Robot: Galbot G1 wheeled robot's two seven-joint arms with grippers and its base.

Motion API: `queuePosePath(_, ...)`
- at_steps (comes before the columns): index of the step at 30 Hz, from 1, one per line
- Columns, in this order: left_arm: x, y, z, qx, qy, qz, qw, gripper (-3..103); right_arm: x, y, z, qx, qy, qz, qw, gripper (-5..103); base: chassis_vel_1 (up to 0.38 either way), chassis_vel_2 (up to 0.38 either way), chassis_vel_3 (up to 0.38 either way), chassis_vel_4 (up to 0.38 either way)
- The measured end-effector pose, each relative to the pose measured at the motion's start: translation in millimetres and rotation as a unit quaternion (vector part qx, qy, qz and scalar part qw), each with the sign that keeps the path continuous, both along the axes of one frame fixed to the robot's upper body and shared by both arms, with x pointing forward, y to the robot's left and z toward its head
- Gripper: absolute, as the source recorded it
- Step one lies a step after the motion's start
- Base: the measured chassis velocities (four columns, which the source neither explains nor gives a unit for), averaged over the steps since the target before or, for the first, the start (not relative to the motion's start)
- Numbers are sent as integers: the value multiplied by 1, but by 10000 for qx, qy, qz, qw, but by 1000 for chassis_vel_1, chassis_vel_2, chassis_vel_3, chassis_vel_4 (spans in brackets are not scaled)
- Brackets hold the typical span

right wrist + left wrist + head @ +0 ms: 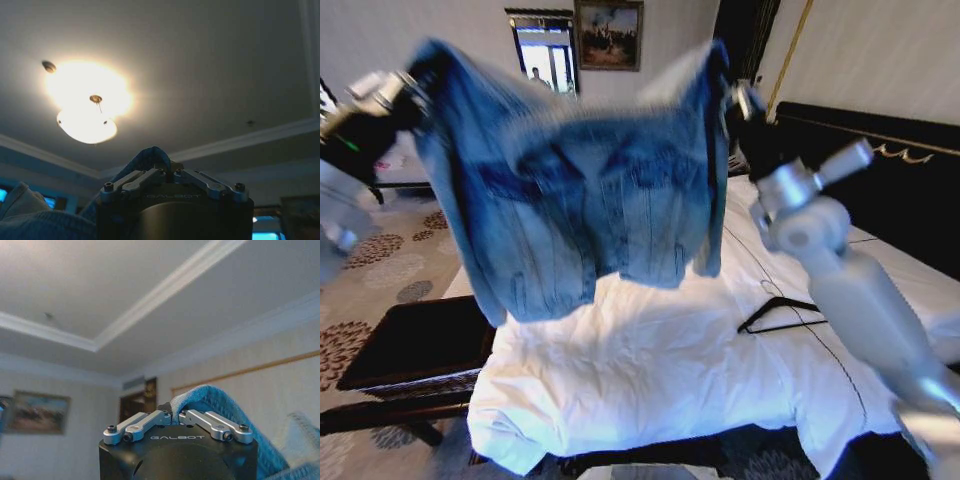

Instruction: Pick up the clothes from the bed and hang them on the clothes hanger.

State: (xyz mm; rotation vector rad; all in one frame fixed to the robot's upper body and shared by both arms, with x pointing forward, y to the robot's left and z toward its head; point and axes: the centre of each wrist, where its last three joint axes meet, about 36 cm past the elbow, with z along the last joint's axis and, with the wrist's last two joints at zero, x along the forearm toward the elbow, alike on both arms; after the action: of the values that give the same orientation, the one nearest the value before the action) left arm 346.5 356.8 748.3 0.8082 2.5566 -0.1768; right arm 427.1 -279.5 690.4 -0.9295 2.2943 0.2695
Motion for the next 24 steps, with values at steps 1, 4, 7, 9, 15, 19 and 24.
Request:
queuePosePath(1, -13, -6, -6, -49, 23, 10, 10000, 1, -13, 1, -7, -31, 53, -72, 10000, 1, 0, 0, 0, 0)
queuePosePath(4, -36, -12, -7, -93, 21, 77, 9999, 1, -33, 3, -7, -93, 164, -209, 9996, 1, 0, 0, 0, 0)
queuePosePath(7, -68, -18, 7, -96, 49, 136, 9998, 1, -63, 2, 23, -279, 317, -434, 9982, 1, 0, 0, 0, 0)
queuePosePath(9, -76, -19, 19, -39, 243, 266, 9993, 1, -83, 3, 49, -477, 535, -685, 9951, 1, 0, 0, 0, 0)
queuePosePath(15, -52, -13, -5, 120, 1257, 612, 9901, 1, -65, -2, 35, -789, 1396, -1245, 9792, 1, 0, 0, 0, 0)
queuePosePath(19, 9, -14, -116, 139, 2974, 748, 9517, 1, -17, 10, -60, -1116, 3112, -1557, 9308, 1, 0, 0, 0, 0)
queuePosePath(24, 69, -32, -265, 76, 4301, 858, 8986, 1, 38, 27, -174, -1685, 4367, -1916, 8627, 1, 0, 0, 0, 0)
